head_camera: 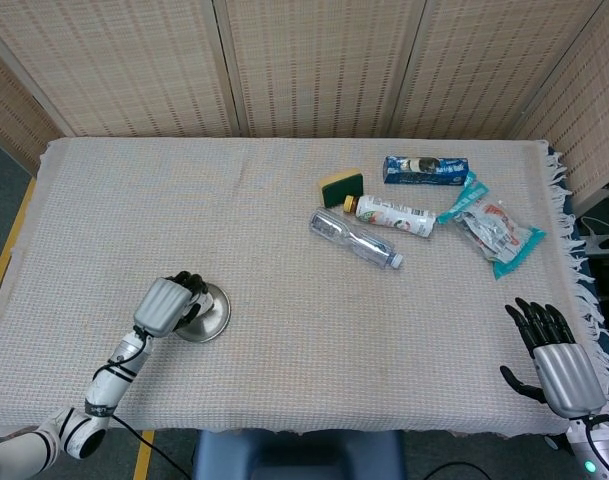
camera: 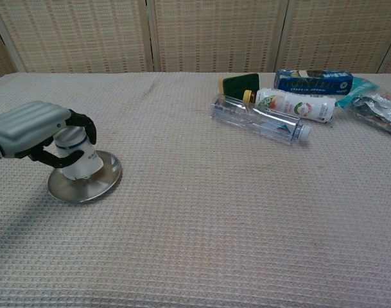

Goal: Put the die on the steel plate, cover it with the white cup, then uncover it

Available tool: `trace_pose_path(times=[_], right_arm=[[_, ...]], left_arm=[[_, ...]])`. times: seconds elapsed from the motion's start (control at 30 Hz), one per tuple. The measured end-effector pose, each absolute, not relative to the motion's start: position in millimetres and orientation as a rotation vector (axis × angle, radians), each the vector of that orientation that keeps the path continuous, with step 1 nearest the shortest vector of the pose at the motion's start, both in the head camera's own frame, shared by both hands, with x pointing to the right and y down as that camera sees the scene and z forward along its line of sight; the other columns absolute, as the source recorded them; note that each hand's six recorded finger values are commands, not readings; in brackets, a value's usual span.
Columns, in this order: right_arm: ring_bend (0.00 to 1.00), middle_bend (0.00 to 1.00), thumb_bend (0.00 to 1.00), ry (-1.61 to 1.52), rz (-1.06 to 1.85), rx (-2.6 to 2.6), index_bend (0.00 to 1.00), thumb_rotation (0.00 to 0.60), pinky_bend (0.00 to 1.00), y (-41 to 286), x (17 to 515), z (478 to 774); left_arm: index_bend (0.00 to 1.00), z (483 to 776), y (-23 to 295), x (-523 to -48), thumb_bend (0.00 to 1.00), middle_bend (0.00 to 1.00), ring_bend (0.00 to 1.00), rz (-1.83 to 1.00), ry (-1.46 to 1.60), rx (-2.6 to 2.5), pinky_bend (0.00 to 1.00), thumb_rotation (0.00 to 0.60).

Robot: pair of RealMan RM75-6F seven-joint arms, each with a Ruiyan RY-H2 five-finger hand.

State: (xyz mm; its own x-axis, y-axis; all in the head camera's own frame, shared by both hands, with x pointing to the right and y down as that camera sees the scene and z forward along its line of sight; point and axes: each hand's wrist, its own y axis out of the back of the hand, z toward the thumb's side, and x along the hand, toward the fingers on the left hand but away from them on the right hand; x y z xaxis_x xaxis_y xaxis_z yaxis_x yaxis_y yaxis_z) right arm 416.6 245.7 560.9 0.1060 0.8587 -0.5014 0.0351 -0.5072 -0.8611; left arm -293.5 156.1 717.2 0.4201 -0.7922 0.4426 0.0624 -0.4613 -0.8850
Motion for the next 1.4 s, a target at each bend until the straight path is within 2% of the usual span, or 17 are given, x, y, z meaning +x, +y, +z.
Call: trace_pose_path(times=[0.17,0.5,0.67,0.83,1.07,1.4], right_arm=[[0.0,0.0,0.19,-0.891,1.478,-1.674,0.0,0.533,0.0,245.6,416.7,559.6],[0.0,0.0,0.19,-0.889,1.478,-1.674,0.0,0.533,0.0,245.9,416.7,559.6],[0.0,0.0,0.19,-0.892,1.48,-1.673,0.0,0.533,0.0,245.4,417.5,559.5],[0.0,0.0,0.19,-0.894,1.479,-1.671,0.0,0.533,0.0,245.3,417.6,558.8],[0.0,0.0,0.19,-0.893,1.479,-1.669,0.0,0.533,0.0,245.3,417.3,559.1],[0.0,0.0,0.19,-0.893,1.475,-1.673,0.0,0.533,0.0,246.2,416.9,557.9]], left_arm=[[0.42,720.5,154.4,-298.3,0.47,0.45,0.38,-1.195,0.676,-1.811,0.65,0.6],[0.42,706.1,176.8,-278.3,0.47,0.45,0.38,-1.092,0.636,-1.96,0.65,0.6],[0.42,705.0,166.9,-283.5,0.47,0.45,0.38,-1.094,0.648,-1.901,0.65,0.6],[0.42,717.8,153.1,-302.1,0.47,0.46,0.39,-1.181,0.659,-1.832,0.65,0.6],[0.42,721.2,155.9,-304.1,0.47,0.46,0.39,-1.184,0.662,-1.843,0.65,0.6],[0.42,690.7,175.5,-286.6,0.47,0.46,0.39,-1.031,0.686,-1.91,0.65,0.6]])
